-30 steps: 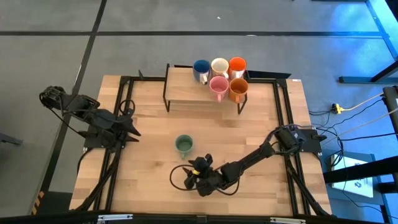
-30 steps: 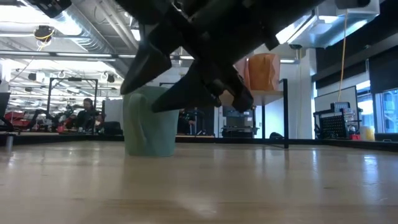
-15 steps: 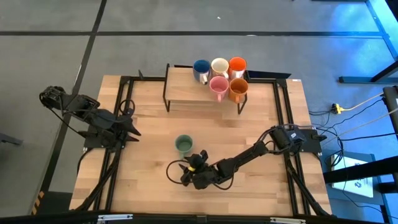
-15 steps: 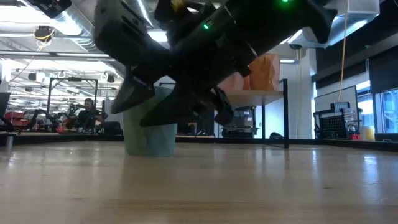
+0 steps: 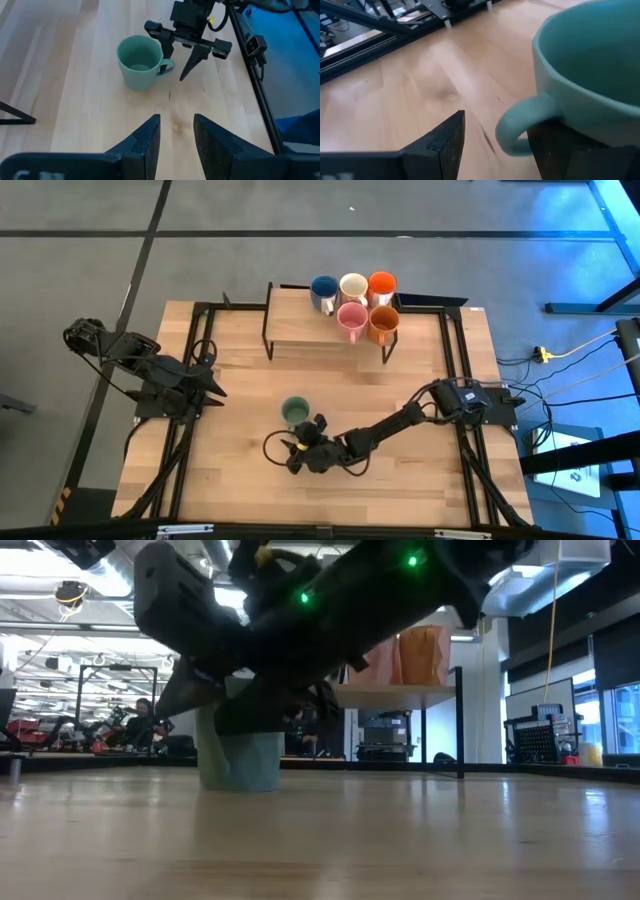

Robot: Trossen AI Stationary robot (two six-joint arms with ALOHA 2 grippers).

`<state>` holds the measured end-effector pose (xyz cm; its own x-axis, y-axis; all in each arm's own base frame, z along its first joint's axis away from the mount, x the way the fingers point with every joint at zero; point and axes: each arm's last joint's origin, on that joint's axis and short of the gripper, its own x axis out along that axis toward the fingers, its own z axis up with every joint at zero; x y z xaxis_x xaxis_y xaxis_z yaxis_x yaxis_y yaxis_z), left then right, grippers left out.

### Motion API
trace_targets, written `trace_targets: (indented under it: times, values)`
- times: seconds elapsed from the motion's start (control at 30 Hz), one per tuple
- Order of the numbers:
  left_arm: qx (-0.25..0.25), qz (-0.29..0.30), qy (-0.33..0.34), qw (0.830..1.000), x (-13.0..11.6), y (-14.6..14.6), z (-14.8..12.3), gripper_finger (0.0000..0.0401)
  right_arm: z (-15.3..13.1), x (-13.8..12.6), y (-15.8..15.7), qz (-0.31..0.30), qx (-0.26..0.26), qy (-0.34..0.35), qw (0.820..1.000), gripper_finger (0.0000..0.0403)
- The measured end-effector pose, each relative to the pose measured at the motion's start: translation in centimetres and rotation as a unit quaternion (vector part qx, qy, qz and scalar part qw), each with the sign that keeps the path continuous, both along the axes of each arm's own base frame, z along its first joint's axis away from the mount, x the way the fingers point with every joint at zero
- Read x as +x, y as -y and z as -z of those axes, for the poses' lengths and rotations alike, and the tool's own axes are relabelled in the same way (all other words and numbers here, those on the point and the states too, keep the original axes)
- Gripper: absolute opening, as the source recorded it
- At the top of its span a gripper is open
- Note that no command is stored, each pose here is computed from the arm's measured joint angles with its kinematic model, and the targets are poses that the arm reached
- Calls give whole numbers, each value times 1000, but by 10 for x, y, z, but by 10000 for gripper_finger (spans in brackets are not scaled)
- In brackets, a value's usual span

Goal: Place coffee mugs
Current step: Put the green mug on the shelf

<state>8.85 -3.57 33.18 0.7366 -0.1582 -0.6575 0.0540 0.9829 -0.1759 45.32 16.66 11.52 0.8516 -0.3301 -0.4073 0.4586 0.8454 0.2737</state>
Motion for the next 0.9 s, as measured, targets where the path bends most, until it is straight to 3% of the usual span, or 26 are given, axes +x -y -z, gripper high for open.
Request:
trace_targets:
  times: [0.17, 0.43, 0.6, 0.9]
  values:
    - [-2, -2, -1, 1000, 0, 0, 0, 112, 3, 1, 2, -10, -8, -9, 1000, 163]
    - [-3, -3, 0, 1000, 0, 0, 0, 112, 2, 0, 2, -13, -44, -25, 999, 24]
    - [-3, -2, -1, 1000, 0, 0, 0, 112, -6, -2, 3, -30, -51, -34, 998, 27]
    - [-4, -3, -1, 1000, 0, 0, 0, 112, -54, -9, 14, -61, -62, -44, 995, 11]
